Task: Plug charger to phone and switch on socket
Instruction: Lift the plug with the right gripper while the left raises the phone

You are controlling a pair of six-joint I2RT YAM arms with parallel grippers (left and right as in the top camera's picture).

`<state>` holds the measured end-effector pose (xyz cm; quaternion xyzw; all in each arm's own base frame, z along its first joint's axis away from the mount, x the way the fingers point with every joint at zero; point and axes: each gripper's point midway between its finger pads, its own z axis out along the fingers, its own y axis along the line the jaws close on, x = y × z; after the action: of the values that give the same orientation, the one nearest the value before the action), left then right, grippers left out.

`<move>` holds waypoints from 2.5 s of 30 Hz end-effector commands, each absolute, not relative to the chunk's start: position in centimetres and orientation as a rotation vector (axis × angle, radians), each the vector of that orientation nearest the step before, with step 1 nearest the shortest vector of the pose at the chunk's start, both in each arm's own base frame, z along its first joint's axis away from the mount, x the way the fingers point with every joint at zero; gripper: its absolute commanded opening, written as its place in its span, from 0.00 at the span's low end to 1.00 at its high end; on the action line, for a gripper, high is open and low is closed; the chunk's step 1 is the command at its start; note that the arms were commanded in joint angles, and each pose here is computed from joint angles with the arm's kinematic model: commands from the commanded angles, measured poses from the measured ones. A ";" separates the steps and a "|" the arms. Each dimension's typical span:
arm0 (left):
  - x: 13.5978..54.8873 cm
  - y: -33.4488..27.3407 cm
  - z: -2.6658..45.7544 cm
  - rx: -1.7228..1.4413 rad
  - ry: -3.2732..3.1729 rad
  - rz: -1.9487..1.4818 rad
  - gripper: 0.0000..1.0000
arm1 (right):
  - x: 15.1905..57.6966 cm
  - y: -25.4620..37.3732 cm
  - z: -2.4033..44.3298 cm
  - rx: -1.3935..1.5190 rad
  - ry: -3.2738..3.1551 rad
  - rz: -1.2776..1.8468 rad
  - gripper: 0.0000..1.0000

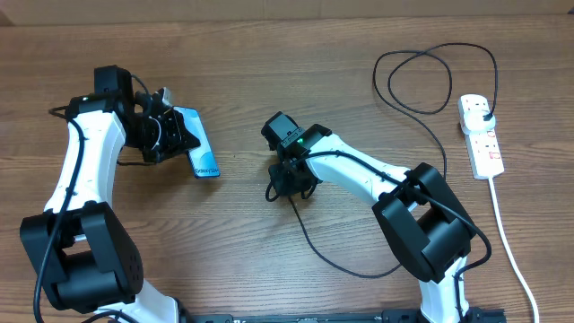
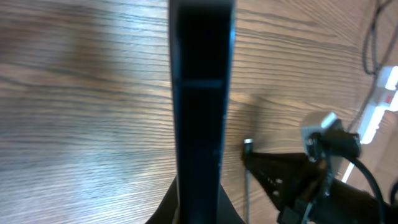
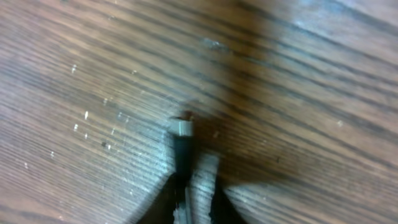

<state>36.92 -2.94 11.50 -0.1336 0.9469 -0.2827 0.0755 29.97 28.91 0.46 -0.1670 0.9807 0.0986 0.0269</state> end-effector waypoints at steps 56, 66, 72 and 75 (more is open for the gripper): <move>36.8 -4.2 12.6 -0.330 2.804 -0.951 0.04 | 29.3 30.9 -0.6 -0.628 2.891 0.087 0.20; 36.7 -4.2 12.6 -0.333 2.808 -0.952 0.04 | 29.0 30.7 -1.3 -0.632 2.910 0.076 0.06; 36.8 -5.2 13.4 -0.241 2.761 -1.044 0.04 | 29.0 32.2 0.4 -0.622 2.963 0.275 0.04; 37.1 -8.5 17.5 0.008 2.507 -1.396 0.04 | 28.9 34.0 3.4 -0.670 2.956 0.613 0.04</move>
<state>36.88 -4.71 12.77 -0.0921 0.9323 -0.3395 0.0843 28.74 31.72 0.59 -0.2054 0.9733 0.0897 0.0488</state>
